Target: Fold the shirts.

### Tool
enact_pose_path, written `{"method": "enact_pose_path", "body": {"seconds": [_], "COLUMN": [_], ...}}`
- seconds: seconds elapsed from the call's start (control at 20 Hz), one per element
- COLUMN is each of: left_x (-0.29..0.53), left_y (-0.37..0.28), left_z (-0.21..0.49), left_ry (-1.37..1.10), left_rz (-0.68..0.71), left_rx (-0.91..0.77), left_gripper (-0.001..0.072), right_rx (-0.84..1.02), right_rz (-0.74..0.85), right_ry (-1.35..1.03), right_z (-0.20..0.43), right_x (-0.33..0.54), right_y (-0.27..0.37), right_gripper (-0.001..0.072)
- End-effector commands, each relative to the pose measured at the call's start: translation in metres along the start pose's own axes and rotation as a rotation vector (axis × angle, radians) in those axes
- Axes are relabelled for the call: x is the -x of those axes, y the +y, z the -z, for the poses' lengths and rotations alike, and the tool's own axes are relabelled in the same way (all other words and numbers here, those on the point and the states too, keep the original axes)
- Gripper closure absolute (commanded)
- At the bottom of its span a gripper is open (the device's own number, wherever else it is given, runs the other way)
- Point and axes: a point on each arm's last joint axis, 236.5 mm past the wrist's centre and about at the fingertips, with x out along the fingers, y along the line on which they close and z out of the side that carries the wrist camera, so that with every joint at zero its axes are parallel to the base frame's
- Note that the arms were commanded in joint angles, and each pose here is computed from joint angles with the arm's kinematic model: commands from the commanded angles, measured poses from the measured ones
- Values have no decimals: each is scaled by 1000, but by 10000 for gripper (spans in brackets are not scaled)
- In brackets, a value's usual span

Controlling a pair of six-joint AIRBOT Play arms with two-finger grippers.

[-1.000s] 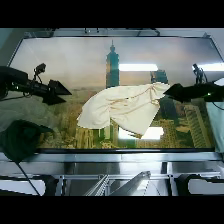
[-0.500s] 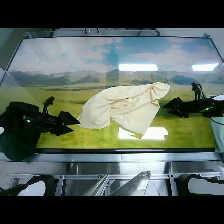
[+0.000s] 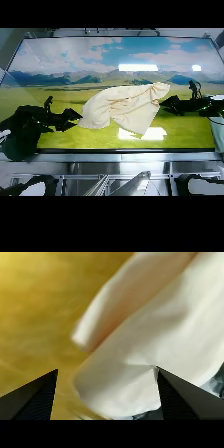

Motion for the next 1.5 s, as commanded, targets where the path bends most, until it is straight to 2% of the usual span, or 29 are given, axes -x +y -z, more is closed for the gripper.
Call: {"method": "enact_pose_path", "body": {"seconds": [0.0, 0.05, 0.1, 0.2, 0.3, 0.6, 0.9, 1.0, 1.05, 1.35, 1.45], "left_x": [-36, -43, -47, -46, -37, -6, -4, -3, -3, -4, -4], "left_y": [6, -1, -7, -15, -21, -15, -15, -16, -15, -14, -14], "left_z": [11, 13, 11, 9, 8, 0, 0, 3, 4, 2, -2], "left_ry": [89, 112, 122, 140, 150, 149, 150, 161, 167, 158, 142], "left_rz": [-37, -18, -5, 13, 39, 104, 107, 111, 111, 106, 102], "left_rx": [-14, -26, -31, -60, -71, -13, -7, -8, -10, -10, -9], "left_gripper": [-2, 243, 415, 421, 685, 684, 684, 683, 684, 684, 684], "right_rx": [2, 2, 2, 2, -7, -103, -257, -281, -271, -293, -277], "right_rz": [-11, -11, -11, -11, 3, 83, 77, 72, 68, -38, -115], "right_ry": [-4, -5, -6, -7, -30, -218, -169, -127, -119, -152, -170], "right_z": [-1, -1, -1, -2, -7, -80, -104, -97, -96, -113, -122], "right_x": [0, 0, 0, 0, 2, 21, -31, -51, -58, -77, -78], "right_y": [3, 3, 3, 3, -1, -29, -48, -45, -39, 1, 19], "right_gripper": [241, 241, 241, 241, 241, 242, 245, 337, 353, 359, 601]}}
